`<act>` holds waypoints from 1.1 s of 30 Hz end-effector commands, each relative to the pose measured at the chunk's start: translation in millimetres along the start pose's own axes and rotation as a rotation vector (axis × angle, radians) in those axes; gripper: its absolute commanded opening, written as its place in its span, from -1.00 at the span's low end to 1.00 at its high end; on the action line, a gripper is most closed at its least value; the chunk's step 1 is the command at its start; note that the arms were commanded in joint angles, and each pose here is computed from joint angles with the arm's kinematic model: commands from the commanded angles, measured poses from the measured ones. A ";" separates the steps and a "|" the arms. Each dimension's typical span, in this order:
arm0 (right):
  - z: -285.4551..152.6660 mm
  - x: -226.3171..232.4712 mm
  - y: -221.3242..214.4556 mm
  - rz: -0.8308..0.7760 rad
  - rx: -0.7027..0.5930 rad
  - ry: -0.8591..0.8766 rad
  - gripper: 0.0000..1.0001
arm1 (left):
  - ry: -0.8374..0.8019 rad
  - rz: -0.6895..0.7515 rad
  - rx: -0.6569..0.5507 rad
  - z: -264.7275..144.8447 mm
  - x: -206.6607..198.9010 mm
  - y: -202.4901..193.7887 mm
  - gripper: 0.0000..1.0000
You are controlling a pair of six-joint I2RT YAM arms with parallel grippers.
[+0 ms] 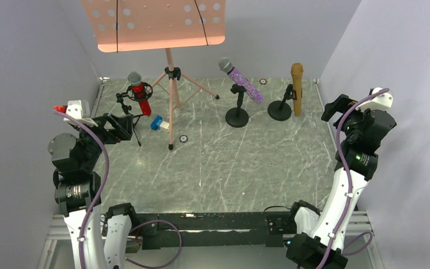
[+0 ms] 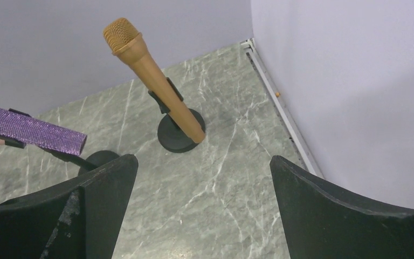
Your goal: Attach the microphones to the stand
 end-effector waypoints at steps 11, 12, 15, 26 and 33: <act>-4.7 -1.4 14.2 -0.045 -0.079 -0.022 1.00 | -0.003 0.056 -0.004 -6.2 -3.1 -8.8 0.99; -3.5 -2.8 13.6 -0.051 -0.080 -0.026 1.00 | -0.011 0.061 -0.002 -6.6 -4.6 -9.9 0.99; -1.7 -4.4 12.7 -0.062 -0.082 -0.026 1.00 | -0.010 0.087 0.008 -8.9 -5.7 -11.9 0.99; 10.1 -12.0 4.7 -0.052 -0.054 -0.036 1.00 | 0.008 0.132 0.008 -11.6 -4.2 -15.0 0.99; 14.4 -13.8 0.7 -0.050 -0.050 -0.030 1.00 | 0.018 0.135 0.025 -10.4 -1.8 -21.9 0.99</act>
Point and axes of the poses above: each gripper's point midway between its finger pads, its own z axis out along the fingers, its own x axis along the line the jaws close on, y = z × x, the point moved 4 cm from there along -z, back along the fingers, and after that the axes turned 12 degrees about z, right-handed, at the moved point
